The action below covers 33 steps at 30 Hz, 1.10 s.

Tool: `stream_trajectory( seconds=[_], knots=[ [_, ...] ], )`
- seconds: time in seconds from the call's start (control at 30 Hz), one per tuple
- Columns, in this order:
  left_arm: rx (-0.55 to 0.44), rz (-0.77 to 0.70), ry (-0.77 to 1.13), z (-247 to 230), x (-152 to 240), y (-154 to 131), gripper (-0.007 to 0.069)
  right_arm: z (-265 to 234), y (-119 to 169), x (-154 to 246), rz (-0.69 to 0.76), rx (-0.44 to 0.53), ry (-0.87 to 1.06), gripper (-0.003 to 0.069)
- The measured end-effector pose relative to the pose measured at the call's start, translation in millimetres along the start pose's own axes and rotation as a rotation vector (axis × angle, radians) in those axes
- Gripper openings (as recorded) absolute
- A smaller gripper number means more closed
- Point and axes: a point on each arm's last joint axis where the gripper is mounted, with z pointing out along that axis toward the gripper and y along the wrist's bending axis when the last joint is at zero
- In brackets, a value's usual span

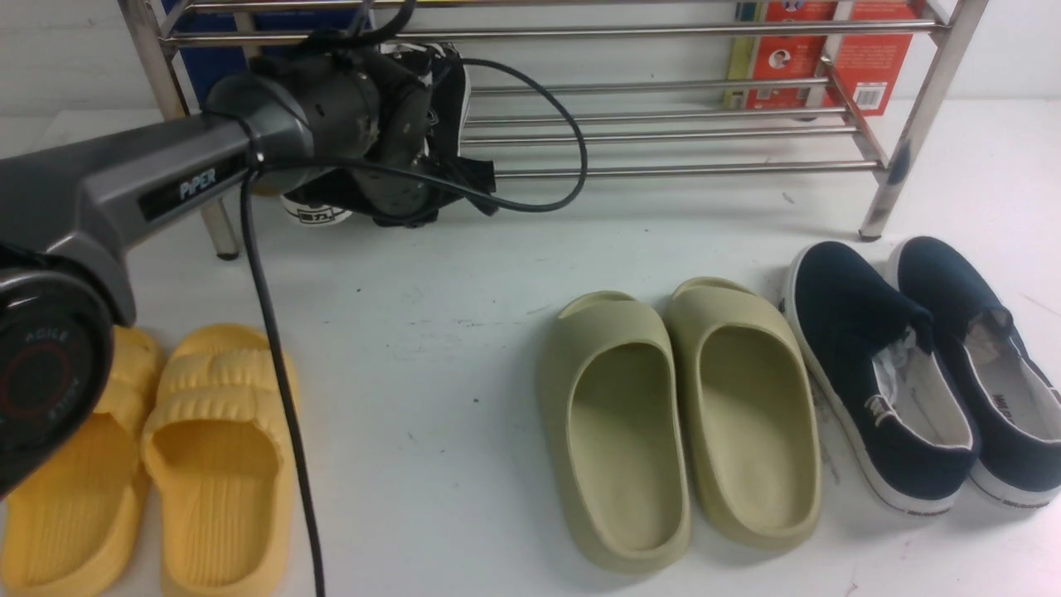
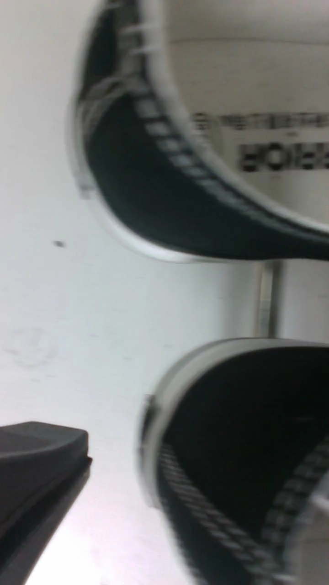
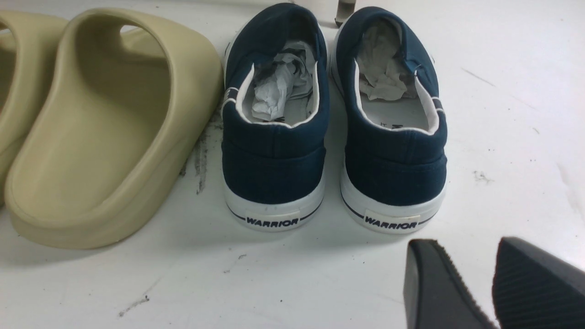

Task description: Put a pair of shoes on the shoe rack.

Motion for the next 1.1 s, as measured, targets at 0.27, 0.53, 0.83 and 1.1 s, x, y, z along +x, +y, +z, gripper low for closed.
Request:
stream_trajectory(
  seconds=[0.27, 0.53, 0.83, 1.1],
  knots=[
    [0.079, 0.04, 0.076, -98, 24, -14, -0.0013, 0, 0, 0, 0.0, 0.0, 0.0, 0.0239],
    [0.251, 0.061, -0.064, -201, 90, 25, -0.0013, 0, 0, 0, 0.0, 0.0, 0.0, 0.0239],
    [0.405, -0.005, -0.193, -238, 173, 85, -0.0013, 0, 0, 0, 0.0, 0.0, 0.0, 0.0239],
    [0.474, -0.031, -0.278, -240, 222, 117, -0.0013, 0, 0, 0, 0.0, 0.0, 0.0, 0.0239]
  ],
)
